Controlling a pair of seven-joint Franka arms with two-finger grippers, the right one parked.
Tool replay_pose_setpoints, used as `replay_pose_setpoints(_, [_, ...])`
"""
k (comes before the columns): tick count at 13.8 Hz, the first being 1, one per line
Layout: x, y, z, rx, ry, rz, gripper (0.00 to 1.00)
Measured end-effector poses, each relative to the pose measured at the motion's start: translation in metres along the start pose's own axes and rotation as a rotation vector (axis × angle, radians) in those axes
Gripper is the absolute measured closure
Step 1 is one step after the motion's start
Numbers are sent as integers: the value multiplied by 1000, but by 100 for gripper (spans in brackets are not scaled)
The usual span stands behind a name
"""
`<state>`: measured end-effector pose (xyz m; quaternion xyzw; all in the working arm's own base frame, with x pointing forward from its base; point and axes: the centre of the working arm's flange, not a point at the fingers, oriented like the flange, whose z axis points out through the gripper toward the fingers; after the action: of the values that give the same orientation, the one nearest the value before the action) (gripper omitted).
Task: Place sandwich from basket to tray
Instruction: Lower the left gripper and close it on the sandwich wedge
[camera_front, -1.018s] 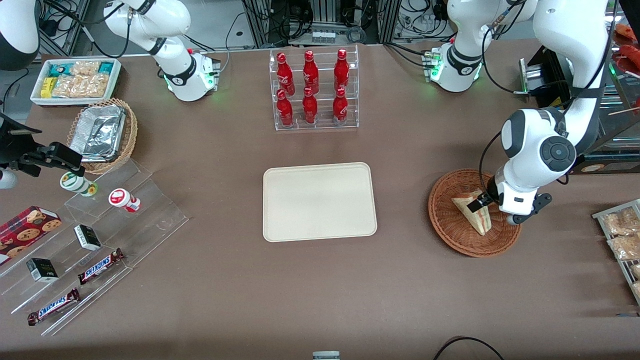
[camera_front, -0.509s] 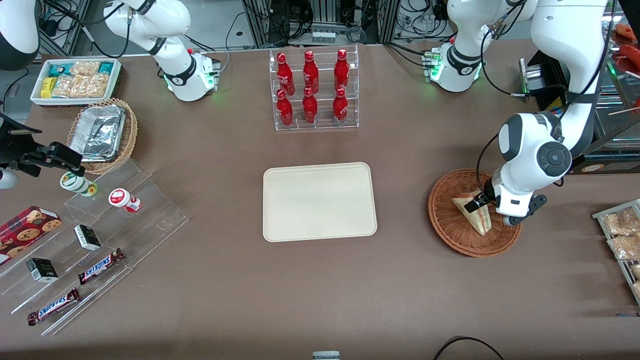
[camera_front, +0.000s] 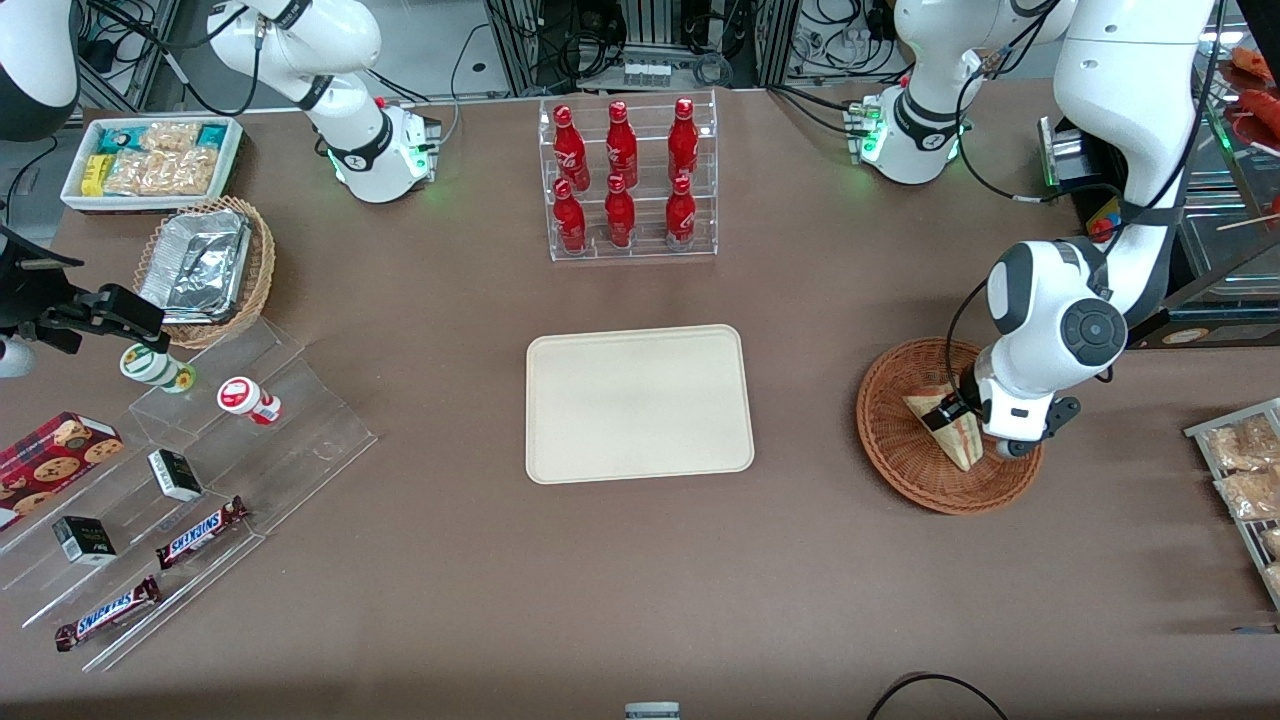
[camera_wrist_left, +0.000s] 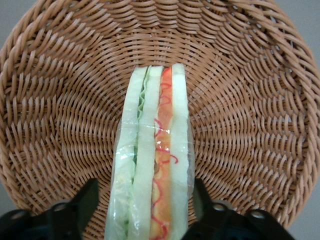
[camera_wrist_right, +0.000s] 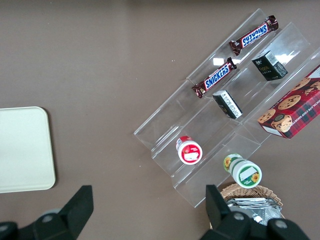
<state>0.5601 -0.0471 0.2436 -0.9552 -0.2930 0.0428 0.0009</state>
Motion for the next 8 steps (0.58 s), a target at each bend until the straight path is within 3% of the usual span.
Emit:
replay_pose_setpoints(2, [1,1,-2,-3,3,0,49])
replay_pose_setpoints(4, [3,4,-11,11,-17,12,63])
replay_pose_setpoints(6, [8,10,-32,46,-68,51,69])
replay_pose_setpoints(8, [14,18,-59,58,-88,87,72])
